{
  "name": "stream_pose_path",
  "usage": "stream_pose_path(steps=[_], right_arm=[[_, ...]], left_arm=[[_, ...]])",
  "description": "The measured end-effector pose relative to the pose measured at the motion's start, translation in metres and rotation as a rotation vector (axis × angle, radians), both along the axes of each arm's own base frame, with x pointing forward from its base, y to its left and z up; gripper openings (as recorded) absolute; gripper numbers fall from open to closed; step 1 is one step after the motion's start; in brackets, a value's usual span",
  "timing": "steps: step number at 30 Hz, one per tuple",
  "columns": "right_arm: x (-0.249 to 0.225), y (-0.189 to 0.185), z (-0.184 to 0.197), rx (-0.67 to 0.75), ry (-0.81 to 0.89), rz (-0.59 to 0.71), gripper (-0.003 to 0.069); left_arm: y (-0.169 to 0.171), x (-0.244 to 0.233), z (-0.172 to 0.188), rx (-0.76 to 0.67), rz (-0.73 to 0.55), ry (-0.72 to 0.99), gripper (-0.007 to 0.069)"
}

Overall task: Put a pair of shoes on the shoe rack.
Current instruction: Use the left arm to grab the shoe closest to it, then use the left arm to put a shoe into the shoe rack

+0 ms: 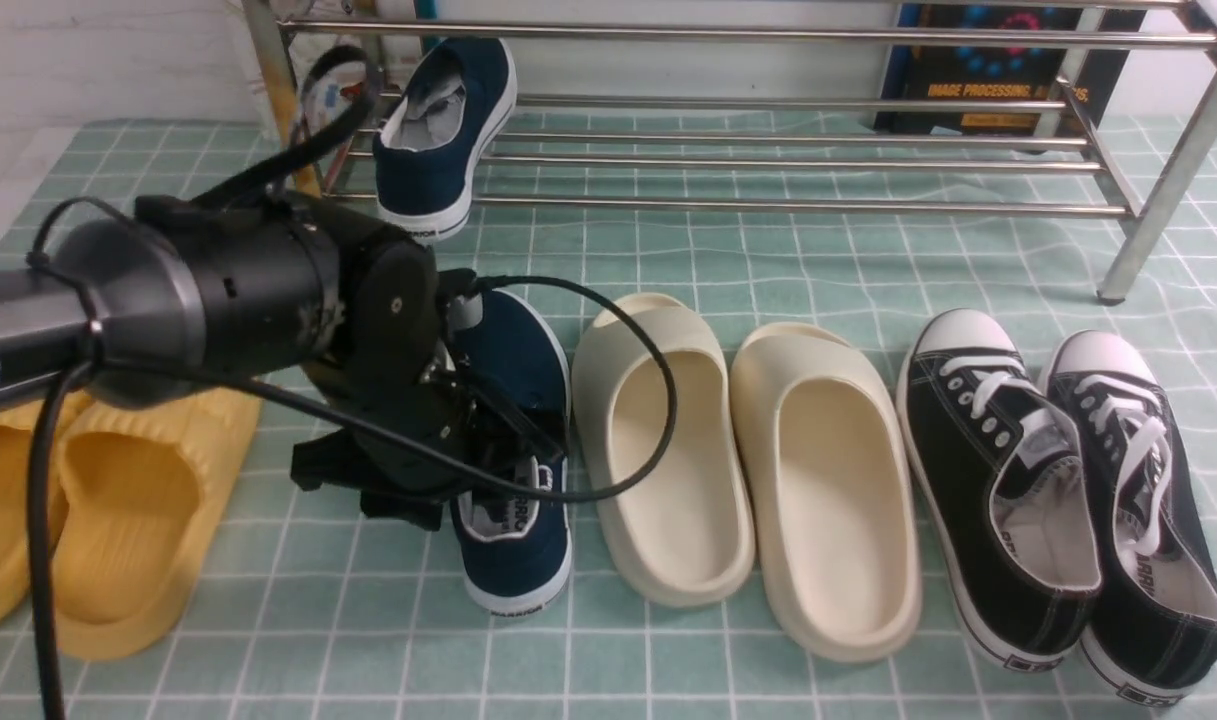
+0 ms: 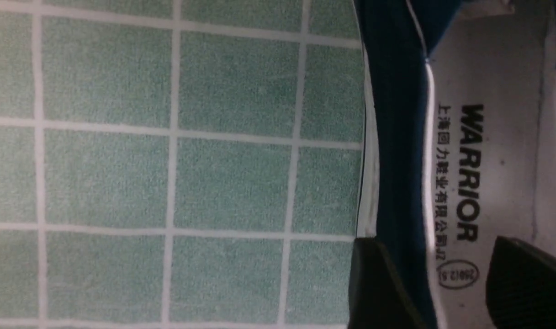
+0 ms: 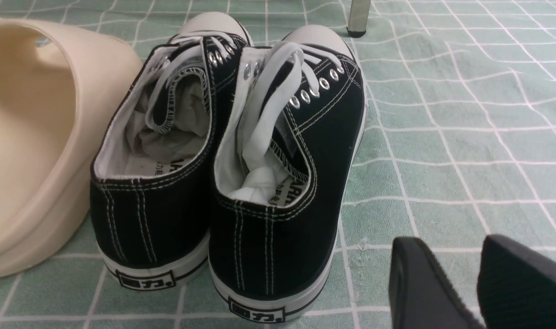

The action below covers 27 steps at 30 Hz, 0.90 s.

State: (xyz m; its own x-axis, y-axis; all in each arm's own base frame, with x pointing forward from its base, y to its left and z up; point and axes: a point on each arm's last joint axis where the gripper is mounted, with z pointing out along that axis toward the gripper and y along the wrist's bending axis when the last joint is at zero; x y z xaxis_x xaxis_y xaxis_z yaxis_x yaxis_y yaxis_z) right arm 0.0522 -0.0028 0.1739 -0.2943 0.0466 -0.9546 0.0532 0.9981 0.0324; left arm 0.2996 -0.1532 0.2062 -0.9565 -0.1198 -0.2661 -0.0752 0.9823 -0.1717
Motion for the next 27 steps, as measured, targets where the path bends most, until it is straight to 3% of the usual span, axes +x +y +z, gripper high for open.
stream_pose_path(steps=[3,4,6,7,9,14,17,20,27], right_arm=[[0.000,0.000,0.000,0.000,0.000,0.000,0.0239],[0.000,0.000,0.000,0.000,0.000,0.000,0.0239],[0.000,0.000,0.000,0.000,0.000,0.000,0.0239],[0.000,0.000,0.000,0.000,0.000,0.000,0.0239],[0.000,0.000,0.000,0.000,0.000,0.000,0.0239],[0.000,0.000,0.000,0.000,0.000,0.000,0.0239],[0.000,0.000,0.000,0.000,0.000,0.000,0.0239],[0.000,0.000,0.000,0.000,0.000,0.000,0.0239],[0.000,0.000,0.000,0.000,0.000,0.000,0.0239]], left_arm=[[-0.001,0.002,-0.011,0.014,0.000,0.028,0.0225],[-0.002,0.003,-0.015,0.019,0.000,0.036,0.0144],[-0.002,0.003,-0.015,0.019,-0.002,0.036,0.0098],[-0.001,0.003,-0.012,0.029,-0.016,0.031,0.0030],[0.000,0.003,-0.002,0.046,-0.042,0.026,-0.0008],[0.000,0.005,0.050,0.052,-0.099,-0.043,-0.0002],[-0.005,0.021,0.112,0.020,-0.145,-0.239,-0.0002],[-0.009,0.035,0.144,0.037,-0.167,-0.329,-0.0002],[-0.009,0.081,0.122,0.066,-0.116,-0.217,-0.0002]])
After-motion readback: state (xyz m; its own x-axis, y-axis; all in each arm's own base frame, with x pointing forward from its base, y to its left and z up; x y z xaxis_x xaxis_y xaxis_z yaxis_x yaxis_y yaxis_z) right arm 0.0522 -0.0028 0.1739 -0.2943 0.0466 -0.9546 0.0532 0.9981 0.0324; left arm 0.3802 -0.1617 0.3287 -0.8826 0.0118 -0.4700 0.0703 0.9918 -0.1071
